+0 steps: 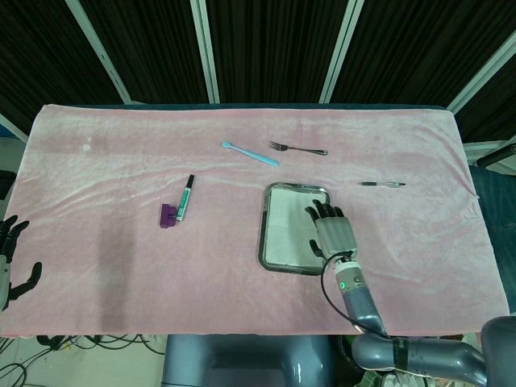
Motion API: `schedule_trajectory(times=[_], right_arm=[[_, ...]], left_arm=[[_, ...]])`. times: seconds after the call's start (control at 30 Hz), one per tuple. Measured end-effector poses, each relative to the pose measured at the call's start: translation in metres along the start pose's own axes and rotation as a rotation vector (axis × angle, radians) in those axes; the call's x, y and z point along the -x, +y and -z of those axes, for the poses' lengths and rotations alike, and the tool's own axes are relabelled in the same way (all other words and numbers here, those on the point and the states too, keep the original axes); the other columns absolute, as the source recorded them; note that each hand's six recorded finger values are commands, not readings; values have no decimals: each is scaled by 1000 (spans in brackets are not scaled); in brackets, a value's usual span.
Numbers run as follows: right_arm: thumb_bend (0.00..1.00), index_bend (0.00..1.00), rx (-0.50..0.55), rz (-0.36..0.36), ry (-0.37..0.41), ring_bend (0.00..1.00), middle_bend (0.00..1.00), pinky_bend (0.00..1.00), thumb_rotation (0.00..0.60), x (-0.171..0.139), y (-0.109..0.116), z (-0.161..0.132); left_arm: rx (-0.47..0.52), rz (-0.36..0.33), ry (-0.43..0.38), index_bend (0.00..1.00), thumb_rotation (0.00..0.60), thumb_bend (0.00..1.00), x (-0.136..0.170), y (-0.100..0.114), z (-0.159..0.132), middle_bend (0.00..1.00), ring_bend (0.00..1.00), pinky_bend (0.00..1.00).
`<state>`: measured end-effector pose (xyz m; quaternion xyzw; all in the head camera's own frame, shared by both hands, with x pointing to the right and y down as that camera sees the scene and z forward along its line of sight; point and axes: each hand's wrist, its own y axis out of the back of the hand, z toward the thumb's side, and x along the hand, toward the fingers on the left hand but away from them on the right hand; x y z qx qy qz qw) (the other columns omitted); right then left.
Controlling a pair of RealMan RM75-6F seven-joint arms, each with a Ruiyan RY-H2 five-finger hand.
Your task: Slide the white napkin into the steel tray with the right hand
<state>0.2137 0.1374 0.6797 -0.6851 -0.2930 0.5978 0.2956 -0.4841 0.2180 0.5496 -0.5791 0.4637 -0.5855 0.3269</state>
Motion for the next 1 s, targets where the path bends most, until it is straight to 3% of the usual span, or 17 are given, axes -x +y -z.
schedule_trajectory(times=[0.23,0.47,0.7,0.8,1.0], right_arm=[[236,101,31,86,-5,104,21,167,600,-37,18,64],[232,101,109,212,-47,103,20,167,600,-100,19,129],[232,101,67,300,-68,103,20,167,600,-162,8,155],[232,96,44,298,-75,103,20,166,600,-178,1,158],[232,89,5,221,-102,103,20,166,600,-195,-9,163]], left_arm=[[7,-12,-8,117,600,396,1,2,-1,36,0,0],[5,-7,-8,115,600,395,1,2,-1,34,0,0],[4,1,0,115,600,394,2,2,1,33,0,0],[1,1,-4,115,600,394,2,2,1,33,0,0],[-4,1,-8,115,600,394,2,2,1,33,0,0]])
